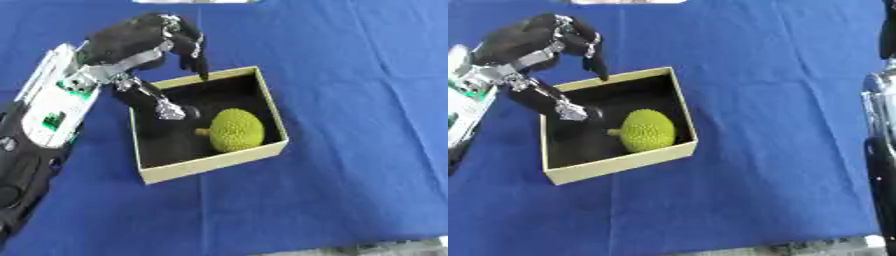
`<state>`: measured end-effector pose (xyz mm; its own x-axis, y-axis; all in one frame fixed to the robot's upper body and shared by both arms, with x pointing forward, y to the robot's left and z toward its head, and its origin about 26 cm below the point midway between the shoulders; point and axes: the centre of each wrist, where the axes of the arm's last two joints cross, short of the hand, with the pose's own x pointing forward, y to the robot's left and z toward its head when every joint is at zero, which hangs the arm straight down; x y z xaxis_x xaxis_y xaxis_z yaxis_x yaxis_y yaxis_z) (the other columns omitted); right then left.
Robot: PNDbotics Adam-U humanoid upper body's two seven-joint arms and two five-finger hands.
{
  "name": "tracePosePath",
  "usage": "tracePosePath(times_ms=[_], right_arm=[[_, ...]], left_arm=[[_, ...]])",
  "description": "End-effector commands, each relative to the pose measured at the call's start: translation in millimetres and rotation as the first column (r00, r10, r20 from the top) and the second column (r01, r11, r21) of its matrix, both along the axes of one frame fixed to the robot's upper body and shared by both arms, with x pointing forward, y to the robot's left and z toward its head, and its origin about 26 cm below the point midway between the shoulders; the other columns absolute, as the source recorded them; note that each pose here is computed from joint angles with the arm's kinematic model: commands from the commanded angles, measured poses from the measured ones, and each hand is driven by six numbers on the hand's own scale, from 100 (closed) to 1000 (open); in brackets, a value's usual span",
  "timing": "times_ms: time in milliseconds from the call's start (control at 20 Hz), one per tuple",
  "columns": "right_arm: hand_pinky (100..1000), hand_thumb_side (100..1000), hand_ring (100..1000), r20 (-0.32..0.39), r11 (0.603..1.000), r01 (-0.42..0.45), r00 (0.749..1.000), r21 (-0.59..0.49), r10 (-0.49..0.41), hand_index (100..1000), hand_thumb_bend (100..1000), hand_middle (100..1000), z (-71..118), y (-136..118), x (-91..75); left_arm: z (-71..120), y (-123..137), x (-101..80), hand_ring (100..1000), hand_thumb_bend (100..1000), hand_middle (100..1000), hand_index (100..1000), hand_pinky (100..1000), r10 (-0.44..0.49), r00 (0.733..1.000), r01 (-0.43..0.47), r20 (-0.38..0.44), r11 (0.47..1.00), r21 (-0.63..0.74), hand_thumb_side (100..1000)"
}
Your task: Pick up objects on the table and place them in the box.
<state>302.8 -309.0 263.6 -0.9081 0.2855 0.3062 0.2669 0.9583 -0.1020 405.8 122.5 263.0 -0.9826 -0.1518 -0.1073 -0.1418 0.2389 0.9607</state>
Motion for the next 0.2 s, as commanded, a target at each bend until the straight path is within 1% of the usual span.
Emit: tracePosePath(times_ms=[50, 100, 150, 200], right_arm=[[735, 547, 666, 0.034, 1.0, 0.011, 0.999, -0.027, -0.01, 656, 100, 478, 10.4, -2.0, -4.1], [735, 546, 666, 0.035, 1.0, 0.012, 0.999, -0.027, -0.011, 656, 100, 478, 10.3, -2.1, -4.1], [735, 546, 666, 0.035, 1.0, 0.012, 0.999, -0.027, -0.011, 656, 100, 478, 10.3, -2.3, -4.2], [735, 545, 666, 0.035, 1.0, 0.013, 0.999, -0.027, -0.012, 656, 100, 478, 10.3, -2.5, -4.2]], left_arm=[[15.3, 4.4, -2.8, 440, 591, 461, 608, 493, 0.006, 0.999, -0.004, 0.039, 0.999, -0.036, 100], [16.5, 6.4, -2.8, 495, 590, 555, 708, 552, 0.017, 0.999, -0.015, 0.043, 0.999, -0.039, 100], [17.9, 8.5, -2.9, 597, 587, 677, 806, 638, 0.03, 0.998, -0.029, 0.05, 0.999, -0.031, 100], [19.3, 12.5, -2.7, 658, 581, 732, 851, 696, 0.049, 0.997, -0.048, 0.058, 0.999, -0.021, 100]])
